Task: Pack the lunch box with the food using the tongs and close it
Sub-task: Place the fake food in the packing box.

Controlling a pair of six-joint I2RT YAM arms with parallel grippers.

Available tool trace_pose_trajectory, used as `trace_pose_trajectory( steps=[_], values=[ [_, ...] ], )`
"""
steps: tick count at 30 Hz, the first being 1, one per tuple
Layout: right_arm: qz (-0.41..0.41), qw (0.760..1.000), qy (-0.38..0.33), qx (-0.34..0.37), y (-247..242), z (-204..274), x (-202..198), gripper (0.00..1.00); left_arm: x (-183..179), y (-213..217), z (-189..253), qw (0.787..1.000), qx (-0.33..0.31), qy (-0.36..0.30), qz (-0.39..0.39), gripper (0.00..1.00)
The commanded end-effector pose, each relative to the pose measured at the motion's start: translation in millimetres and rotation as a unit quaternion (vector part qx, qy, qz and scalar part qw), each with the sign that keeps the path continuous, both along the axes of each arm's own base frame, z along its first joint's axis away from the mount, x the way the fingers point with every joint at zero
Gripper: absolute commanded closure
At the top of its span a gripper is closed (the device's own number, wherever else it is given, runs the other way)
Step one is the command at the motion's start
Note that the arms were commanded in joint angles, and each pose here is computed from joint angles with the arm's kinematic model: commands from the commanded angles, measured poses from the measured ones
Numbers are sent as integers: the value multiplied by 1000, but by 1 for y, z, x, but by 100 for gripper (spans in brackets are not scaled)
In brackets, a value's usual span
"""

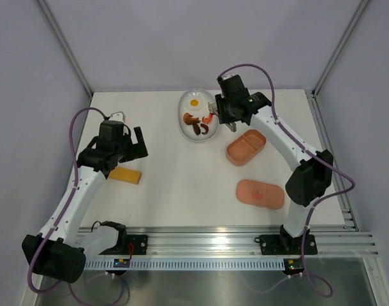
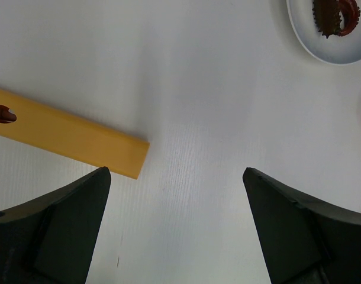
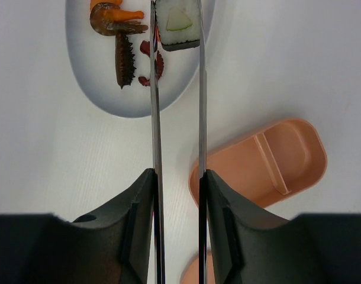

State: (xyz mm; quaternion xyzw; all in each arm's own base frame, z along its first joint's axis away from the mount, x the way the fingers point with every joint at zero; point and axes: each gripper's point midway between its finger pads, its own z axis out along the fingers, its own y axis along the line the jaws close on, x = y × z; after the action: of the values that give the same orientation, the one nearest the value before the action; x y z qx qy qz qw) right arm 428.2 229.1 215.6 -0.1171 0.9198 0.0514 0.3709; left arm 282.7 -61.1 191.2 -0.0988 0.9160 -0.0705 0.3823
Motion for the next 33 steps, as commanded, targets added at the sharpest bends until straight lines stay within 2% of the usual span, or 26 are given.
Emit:
trace_pose_trajectory(
  steps=[1, 7, 14, 24, 33],
  values=[
    [-27, 995, -90, 27, -20, 55, -2, 64, 5, -6, 9, 1000, -10, -23, -12, 1],
    [-70, 993, -90, 9, -71, 53, -36, 63, 7, -8, 8, 1000, -15, -19, -13, 1],
    [-141, 989, -43, -11, -126, 13, -72, 63, 7, -10, 3, 1000, -22, -13, -12, 1],
    [-181, 983, -13, -16, -145, -12, -87, 62, 12, -16, 1, 999, -33, -7, -18, 1],
    [-155, 988, 2, -19, -138, -31, -87, 61, 13, -16, -1, 999, -33, -5, -14, 1]
  ],
)
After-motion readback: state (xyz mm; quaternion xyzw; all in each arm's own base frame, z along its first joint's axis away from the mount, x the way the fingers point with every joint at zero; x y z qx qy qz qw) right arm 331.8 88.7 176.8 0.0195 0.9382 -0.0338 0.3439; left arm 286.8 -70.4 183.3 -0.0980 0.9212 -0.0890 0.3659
